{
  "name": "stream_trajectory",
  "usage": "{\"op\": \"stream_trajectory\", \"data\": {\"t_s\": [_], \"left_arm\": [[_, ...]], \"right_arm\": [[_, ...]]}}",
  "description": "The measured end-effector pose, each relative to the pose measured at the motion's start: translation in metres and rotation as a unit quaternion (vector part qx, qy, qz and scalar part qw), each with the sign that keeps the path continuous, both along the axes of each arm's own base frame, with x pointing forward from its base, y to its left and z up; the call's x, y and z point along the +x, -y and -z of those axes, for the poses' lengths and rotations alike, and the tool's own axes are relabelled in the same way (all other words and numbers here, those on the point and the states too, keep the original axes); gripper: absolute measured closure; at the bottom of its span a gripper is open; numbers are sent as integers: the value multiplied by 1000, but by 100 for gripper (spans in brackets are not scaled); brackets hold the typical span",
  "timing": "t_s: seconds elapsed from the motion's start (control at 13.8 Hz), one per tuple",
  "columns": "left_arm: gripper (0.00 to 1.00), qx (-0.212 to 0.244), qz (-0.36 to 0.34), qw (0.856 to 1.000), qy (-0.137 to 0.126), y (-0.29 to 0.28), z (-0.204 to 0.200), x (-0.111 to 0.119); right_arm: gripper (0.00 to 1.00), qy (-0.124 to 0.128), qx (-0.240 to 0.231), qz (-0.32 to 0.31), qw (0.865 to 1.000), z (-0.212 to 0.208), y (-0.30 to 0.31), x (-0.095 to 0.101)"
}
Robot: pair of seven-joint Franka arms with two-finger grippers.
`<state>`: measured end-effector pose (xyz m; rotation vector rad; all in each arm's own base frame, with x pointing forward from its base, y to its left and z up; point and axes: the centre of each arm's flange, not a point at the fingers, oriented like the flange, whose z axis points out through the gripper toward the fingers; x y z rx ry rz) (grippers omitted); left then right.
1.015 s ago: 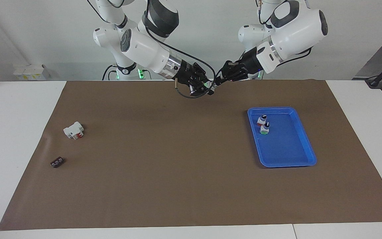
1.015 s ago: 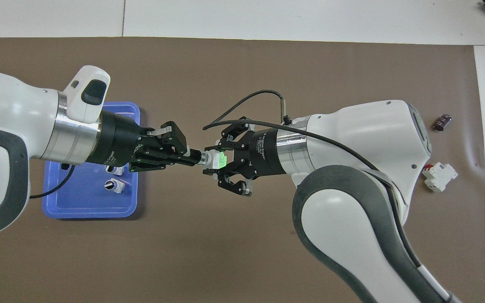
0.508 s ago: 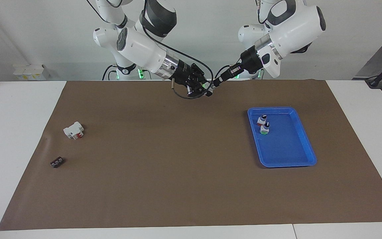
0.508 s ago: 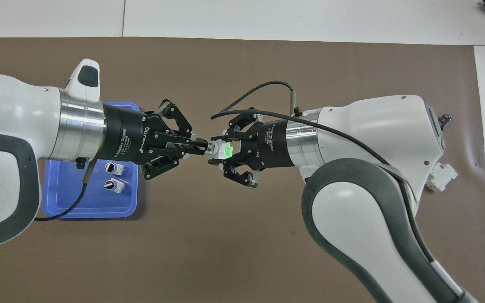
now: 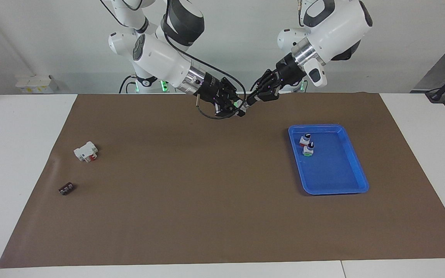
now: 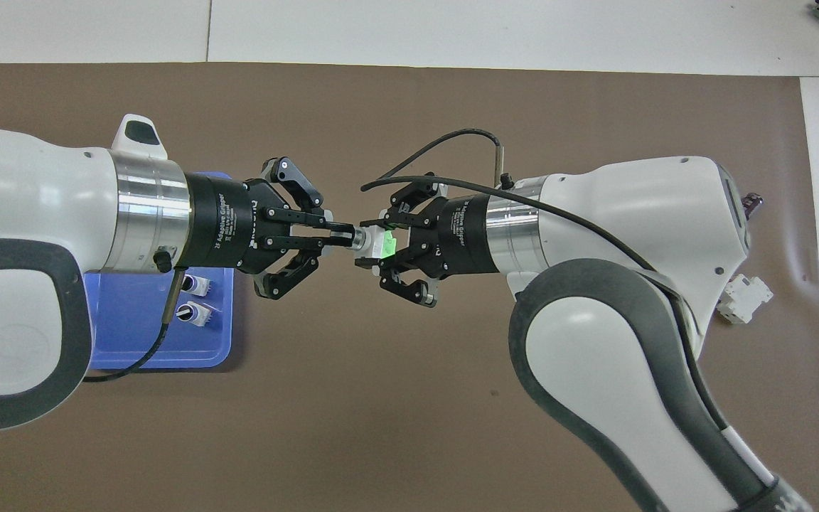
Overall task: Turn and place switch with both arms
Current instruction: 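Open the right gripper to release the switch to the left gripper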
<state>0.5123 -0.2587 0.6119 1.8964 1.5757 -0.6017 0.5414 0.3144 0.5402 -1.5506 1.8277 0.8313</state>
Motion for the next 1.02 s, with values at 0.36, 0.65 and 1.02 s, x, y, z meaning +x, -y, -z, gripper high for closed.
{"op": "stream_trajectory", "data": {"t_s": [0.36,0.65,1.02], "left_arm": [[89,-1,-31,999,-30,0,0,0],[89,-2,-54,997,-53,-1,0,0],[89,-6,-65,996,-61,-1,-3,-1]], "right_arm": [[59,0,0,0,1000,0,0,0],[59,0,0,-1,1000,0,-1,0],[7,16,-16,-52,998,-1,-11,-13]]}}
